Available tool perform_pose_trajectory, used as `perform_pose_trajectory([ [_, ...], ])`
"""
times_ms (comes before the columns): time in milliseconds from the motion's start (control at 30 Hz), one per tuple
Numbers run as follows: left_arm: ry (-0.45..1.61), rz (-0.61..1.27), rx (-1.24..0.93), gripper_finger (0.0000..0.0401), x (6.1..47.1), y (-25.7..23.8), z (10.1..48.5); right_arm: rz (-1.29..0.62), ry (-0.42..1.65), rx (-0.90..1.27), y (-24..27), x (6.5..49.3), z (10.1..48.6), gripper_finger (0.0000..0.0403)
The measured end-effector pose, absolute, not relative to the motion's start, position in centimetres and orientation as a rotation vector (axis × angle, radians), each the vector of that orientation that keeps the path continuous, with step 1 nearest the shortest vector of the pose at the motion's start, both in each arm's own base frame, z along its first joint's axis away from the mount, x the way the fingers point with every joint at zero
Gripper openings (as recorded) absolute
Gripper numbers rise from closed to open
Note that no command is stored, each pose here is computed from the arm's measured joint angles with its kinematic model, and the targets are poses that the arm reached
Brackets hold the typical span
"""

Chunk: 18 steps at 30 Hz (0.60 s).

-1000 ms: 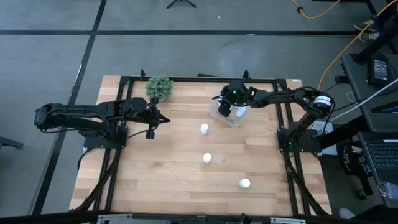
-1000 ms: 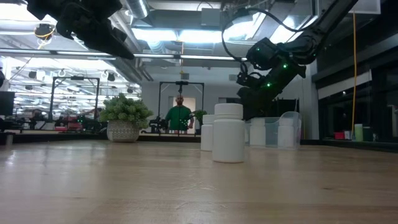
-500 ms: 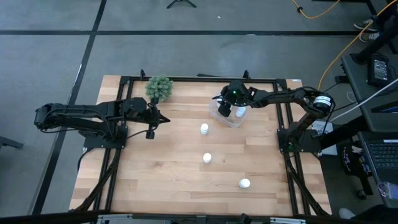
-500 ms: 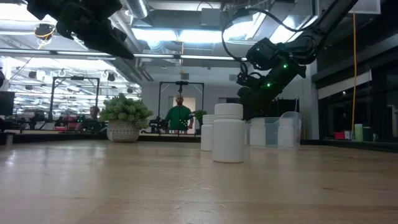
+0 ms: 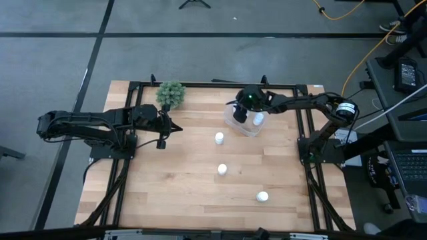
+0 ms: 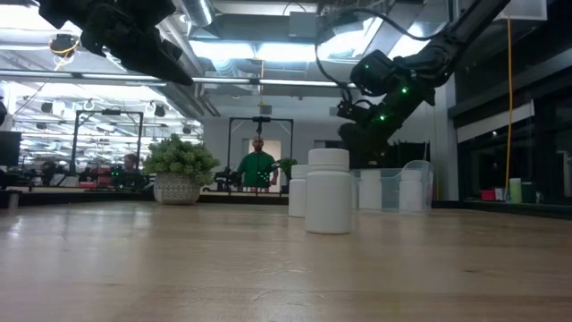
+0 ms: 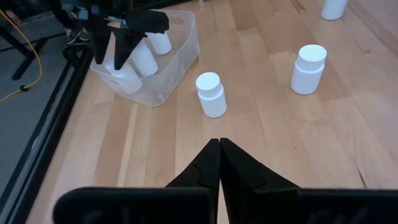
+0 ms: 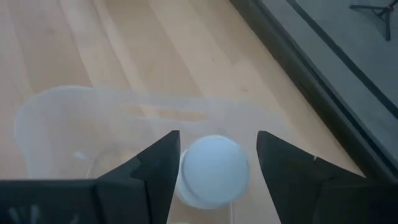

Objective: Pick and place pill bottles into a basket
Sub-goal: Put the white pill bottle into the transparent bin

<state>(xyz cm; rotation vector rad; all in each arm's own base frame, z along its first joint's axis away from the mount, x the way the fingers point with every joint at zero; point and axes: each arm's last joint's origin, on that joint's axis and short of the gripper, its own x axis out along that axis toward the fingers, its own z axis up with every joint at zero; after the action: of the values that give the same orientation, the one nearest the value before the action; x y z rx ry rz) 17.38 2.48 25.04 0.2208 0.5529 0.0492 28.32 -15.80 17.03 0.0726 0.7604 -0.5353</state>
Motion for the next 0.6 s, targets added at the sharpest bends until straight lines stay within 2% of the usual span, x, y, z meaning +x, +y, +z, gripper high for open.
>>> perform_pose_trajectory([
  [267, 0.557, 0.055, 0.198, 0.0008, 17.4, 2.5, 25.0, -0.533, 0.822, 0.048, -16.2, 28.9, 19.1, 0.0214],
  [433, 0.557, 0.055, 0.198, 0.0004, 17.4, 2.5, 25.0, -0.555, 0.785, -0.023, -15.8, 28.4, 23.0, 0.0211],
  [600, 0.556, 0.055, 0.197, 0.0004, 17.4, 2.5, 25.0, -0.560, 0.671, -0.056, -13.5, 25.6, 27.8, 0.0168],
])
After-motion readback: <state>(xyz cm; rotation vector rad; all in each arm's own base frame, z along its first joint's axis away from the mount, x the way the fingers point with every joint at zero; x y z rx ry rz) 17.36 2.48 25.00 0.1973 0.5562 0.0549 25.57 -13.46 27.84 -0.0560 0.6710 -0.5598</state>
